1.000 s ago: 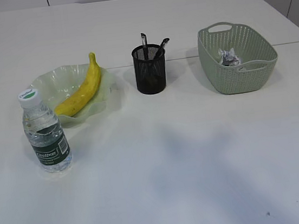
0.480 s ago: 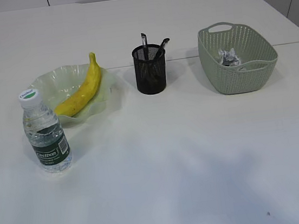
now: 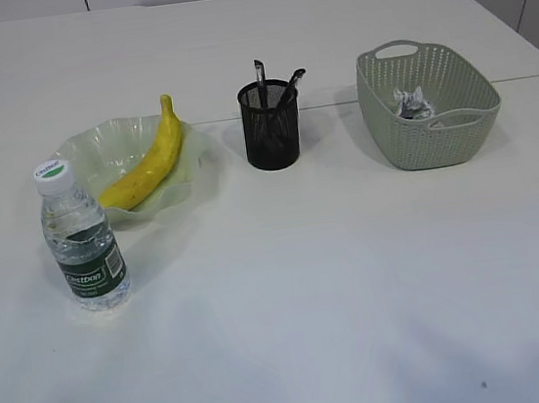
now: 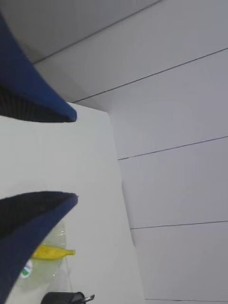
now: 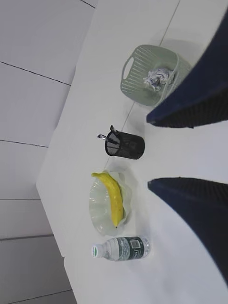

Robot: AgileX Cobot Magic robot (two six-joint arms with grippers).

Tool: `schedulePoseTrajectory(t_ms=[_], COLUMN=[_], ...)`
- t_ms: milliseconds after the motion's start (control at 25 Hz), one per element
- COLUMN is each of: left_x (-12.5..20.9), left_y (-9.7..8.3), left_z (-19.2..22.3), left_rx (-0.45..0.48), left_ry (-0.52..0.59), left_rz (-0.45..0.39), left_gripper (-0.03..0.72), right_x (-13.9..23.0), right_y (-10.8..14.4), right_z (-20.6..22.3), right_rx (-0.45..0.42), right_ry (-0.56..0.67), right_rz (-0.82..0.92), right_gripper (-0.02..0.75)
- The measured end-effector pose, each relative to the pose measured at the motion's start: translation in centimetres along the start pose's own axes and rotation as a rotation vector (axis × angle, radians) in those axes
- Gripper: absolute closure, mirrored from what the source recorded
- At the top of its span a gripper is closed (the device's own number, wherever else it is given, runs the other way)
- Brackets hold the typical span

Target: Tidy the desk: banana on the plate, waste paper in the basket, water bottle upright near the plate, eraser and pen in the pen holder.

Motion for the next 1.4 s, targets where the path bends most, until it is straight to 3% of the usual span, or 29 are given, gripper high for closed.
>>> schedulePoseTrajectory(t_ms=[280,640,1120,1400], left_x=[1.3,1.7,0.9,0.4], left_y=[0.8,0.1,-0.1,0.8], left_z=[-0.9,-0.9,-1.0,-3.8], left_rx=[-0.029,0.006,0.017,0.017], left_ry=[0.061,0.081,0.039,-0.041], left_rz=[-0.004,-0.039,-0.039,-0.057], left_gripper=[0.351,0.351,0.351,0.351], right_x=[0.3,0.5,1.6,1.7], right_y=[0.2,0.0,-2.6,-2.9], right_z=[-1.0,-1.0,-1.2,-3.9], right_rx=[0.005,0.012,0.158,0.215], right_ry=[-0.010,0.001,0.069,0.006], right_rz=[0.002,-0.004,-0.080,-0.086], right_gripper=[0.468,0.468,0.470,0.470])
Point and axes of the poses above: a point on each arm's last joint axis where the gripper is mounted, z pointing out along that axis toward the gripper, y along the wrist's bending axis when the last joint is at zero, x = y × z, the point moved 9 cm from there along z, pointing out along that axis toward the gripper, and after that the axes turned 12 degrees about -z, right-handed, at the moved point
